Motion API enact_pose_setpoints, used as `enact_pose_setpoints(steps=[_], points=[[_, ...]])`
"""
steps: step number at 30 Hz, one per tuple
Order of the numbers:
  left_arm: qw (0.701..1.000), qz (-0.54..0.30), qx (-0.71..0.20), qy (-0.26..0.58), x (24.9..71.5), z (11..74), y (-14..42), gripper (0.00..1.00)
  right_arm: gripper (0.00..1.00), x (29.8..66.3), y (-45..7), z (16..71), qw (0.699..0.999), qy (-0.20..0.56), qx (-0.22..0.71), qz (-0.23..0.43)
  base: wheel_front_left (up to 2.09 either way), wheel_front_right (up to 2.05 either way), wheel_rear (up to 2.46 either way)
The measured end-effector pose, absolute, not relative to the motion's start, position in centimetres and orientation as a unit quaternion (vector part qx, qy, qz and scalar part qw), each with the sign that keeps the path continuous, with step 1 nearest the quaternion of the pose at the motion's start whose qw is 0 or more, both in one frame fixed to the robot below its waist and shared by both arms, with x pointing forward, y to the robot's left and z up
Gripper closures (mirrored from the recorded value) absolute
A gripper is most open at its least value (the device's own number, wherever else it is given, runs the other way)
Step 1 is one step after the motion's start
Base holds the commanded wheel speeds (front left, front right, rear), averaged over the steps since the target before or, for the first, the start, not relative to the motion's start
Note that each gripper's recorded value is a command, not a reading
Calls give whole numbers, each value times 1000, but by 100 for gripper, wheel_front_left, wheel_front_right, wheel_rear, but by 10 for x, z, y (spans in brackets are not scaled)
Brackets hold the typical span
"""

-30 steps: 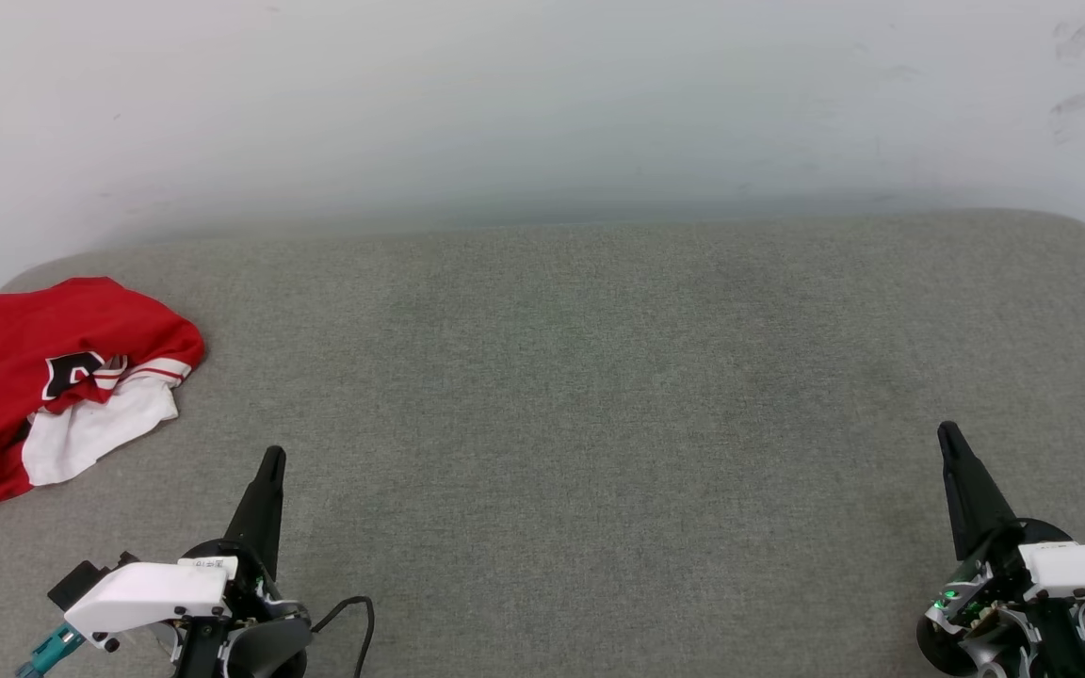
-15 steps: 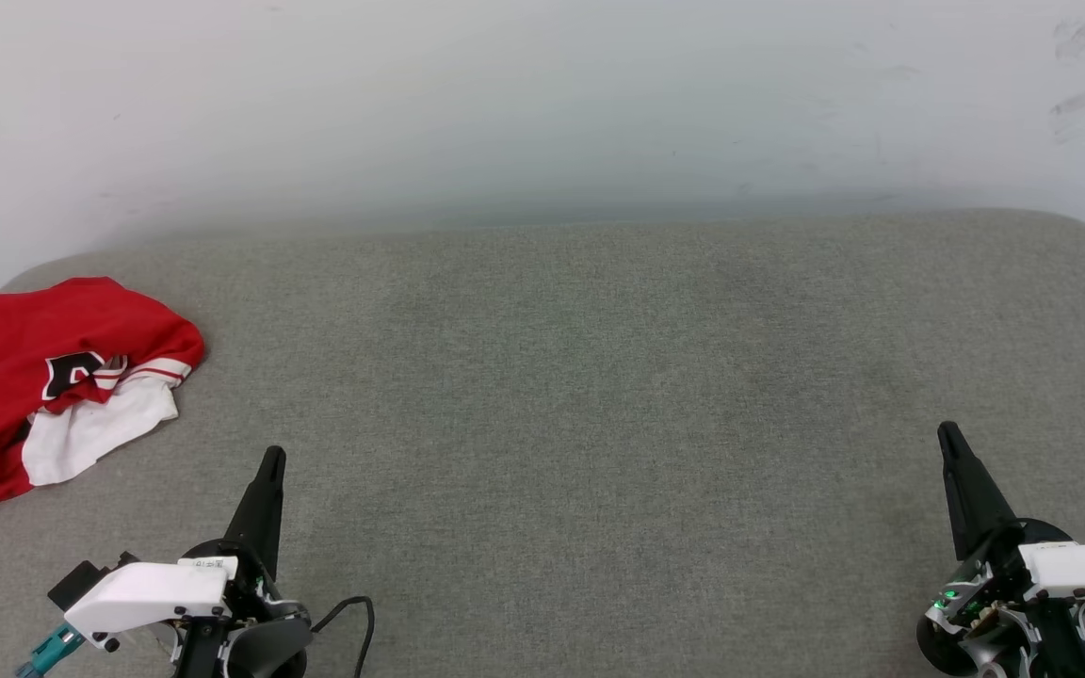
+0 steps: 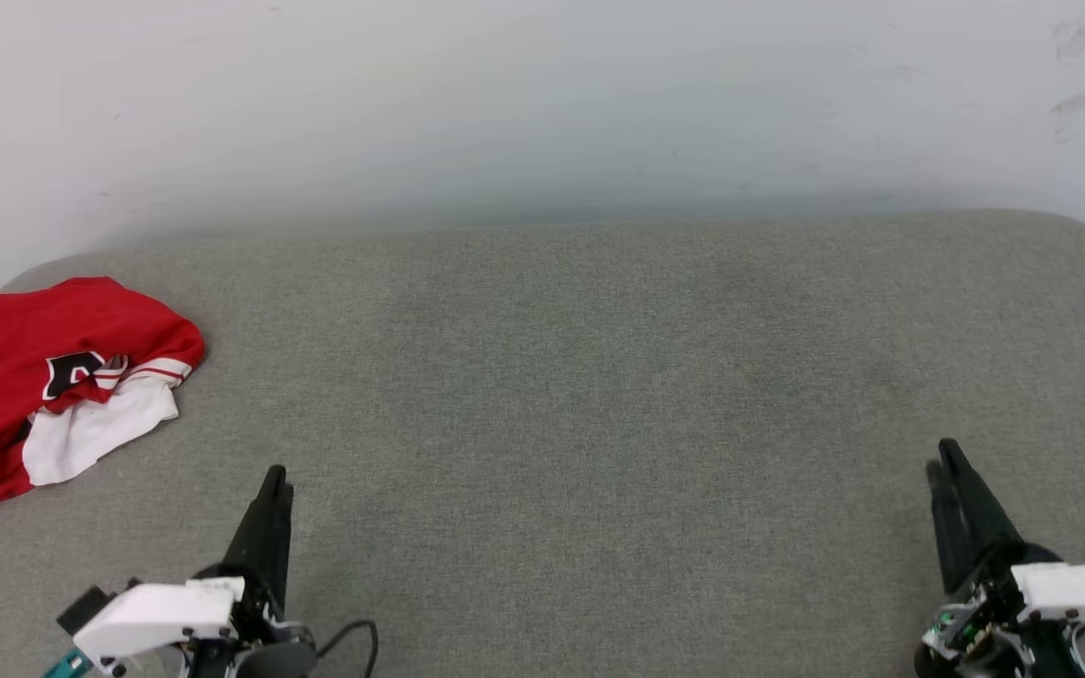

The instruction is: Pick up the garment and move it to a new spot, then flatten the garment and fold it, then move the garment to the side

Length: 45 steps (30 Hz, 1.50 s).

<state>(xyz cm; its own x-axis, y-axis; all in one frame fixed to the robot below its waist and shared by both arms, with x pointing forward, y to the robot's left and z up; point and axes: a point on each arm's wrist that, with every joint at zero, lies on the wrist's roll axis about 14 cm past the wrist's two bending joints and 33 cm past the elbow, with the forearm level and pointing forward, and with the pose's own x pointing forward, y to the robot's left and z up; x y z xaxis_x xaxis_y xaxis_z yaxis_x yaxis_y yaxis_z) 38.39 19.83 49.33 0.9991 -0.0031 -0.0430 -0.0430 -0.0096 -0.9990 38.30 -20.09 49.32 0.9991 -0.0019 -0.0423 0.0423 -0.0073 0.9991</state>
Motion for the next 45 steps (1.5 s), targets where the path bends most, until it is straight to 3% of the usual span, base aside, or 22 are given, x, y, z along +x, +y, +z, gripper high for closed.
enact_pose_setpoints(steps=[9,18,21,23,24,25,38,45], points=[[713,37,-699,21,376,480,201,0,0,375,-201,480,709,21,704,-36,0,0,0],[740,54,-671,5,373,481,211,0,0,375,-202,480,733,15,678,-45,0,0,0],[749,59,-660,-4,373,483,216,0,0,375,-204,479,753,15,656,-49,0,0,0],[757,62,-651,-9,373,485,219,15,0,375,-207,479,764,13,642,-52,0,0,0],[762,63,-644,-13,373,487,222,1,0,375,-209,479,771,11,634,-55,0,0,0],[768,66,-637,-18,372,488,225,0,0,375,-211,479,779,9,625,-57,0,0,0],[833,90,-542,-66,372,511,253,0,0,381,-214,512,889,-28,457,-32,0,0,0],[893,75,-438,-70,377,533,240,0,0,384,-212,529,926,-49,374,-19,0,0,0]])
